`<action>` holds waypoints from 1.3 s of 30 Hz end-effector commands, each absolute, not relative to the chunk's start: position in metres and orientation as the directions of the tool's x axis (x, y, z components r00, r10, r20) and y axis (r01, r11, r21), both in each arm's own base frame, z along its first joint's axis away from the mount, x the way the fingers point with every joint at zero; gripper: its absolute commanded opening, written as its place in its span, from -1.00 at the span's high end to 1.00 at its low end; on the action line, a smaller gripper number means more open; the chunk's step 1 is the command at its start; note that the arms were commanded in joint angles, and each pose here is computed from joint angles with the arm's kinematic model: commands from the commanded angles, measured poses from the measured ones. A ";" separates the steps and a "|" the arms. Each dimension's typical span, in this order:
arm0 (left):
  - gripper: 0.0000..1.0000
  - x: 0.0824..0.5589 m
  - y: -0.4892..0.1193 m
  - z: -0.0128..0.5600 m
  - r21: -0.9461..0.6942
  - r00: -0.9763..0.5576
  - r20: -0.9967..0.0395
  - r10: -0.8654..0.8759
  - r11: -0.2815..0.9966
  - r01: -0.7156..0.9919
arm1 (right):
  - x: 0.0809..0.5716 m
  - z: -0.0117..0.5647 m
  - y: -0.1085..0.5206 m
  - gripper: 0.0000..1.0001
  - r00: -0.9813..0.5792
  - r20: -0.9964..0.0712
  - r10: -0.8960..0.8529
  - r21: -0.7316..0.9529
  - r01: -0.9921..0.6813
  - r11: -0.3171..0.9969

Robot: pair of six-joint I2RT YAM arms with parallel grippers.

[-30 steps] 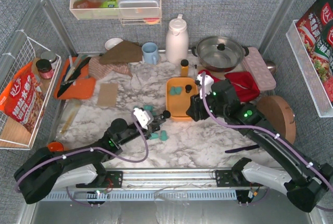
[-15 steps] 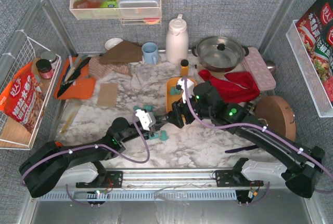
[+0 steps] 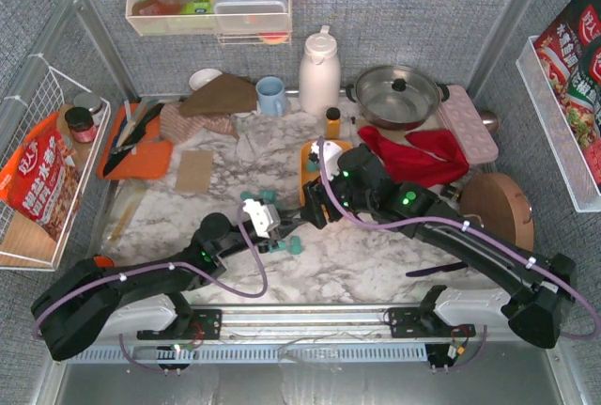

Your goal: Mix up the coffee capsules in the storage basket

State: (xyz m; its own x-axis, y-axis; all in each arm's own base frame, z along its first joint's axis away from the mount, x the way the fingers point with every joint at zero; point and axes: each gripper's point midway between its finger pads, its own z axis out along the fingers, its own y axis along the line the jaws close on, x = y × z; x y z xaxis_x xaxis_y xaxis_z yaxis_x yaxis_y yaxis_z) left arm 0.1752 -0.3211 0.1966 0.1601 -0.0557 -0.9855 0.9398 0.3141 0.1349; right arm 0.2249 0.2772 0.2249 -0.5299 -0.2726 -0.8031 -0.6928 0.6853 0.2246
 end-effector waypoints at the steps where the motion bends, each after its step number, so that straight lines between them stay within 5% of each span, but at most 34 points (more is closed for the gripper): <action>1: 1.00 0.174 -0.323 0.205 0.144 0.174 -0.982 -0.070 0.307 0.941 | 0.230 0.231 0.279 -0.15 -0.515 -0.820 -0.251 0.218 -0.686 0.694; 6: 1.00 0.177 -0.323 0.205 0.140 0.169 -0.984 -0.062 0.322 0.936 | 0.230 0.230 0.282 0.31 -0.528 -0.815 -0.239 0.237 -0.680 0.694; 8: 0.85 0.179 -0.322 0.205 0.135 0.164 -0.985 -0.060 0.334 0.933 | 0.230 0.231 0.282 0.43 -0.532 -0.814 -0.232 0.244 -0.676 0.695; 11: 0.19 0.183 -0.318 0.205 0.118 0.150 -0.987 -0.059 0.367 0.923 | 0.229 0.232 0.281 0.68 -0.538 -0.812 -0.227 0.248 -0.669 0.700; 13: -0.92 0.185 -0.315 0.204 0.115 0.147 -0.988 -0.056 0.382 0.917 | 0.231 0.232 0.279 0.77 -0.541 -0.810 -0.227 0.242 -0.660 0.711; 14: -0.97 0.185 -0.314 0.203 0.114 0.145 -0.988 -0.053 0.390 0.914 | 0.232 0.231 0.278 0.79 -0.542 -0.809 -0.227 0.237 -0.654 0.719; 23: -0.98 0.186 -0.286 0.204 0.105 0.147 -0.988 -0.050 0.479 0.871 | 0.274 0.219 0.246 0.91 -0.534 -0.796 -0.286 0.044 -0.522 0.852; 29: -0.98 0.220 -0.240 0.221 -0.041 -0.010 -0.999 -0.046 0.742 0.670 | 0.327 0.192 0.224 0.92 -0.571 -0.721 -0.392 -0.143 -0.431 0.891; 33: -0.98 0.233 -0.203 0.233 -0.108 -0.142 -0.989 -0.045 0.872 0.477 | 0.357 0.172 0.222 0.91 -0.626 -0.677 -0.387 -0.133 -0.413 0.901; 39: -0.98 0.223 -0.181 0.250 -0.081 -0.219 -0.976 0.018 0.897 0.435 | 0.388 0.139 0.223 0.82 -0.692 -0.615 -0.378 -0.113 -0.397 0.911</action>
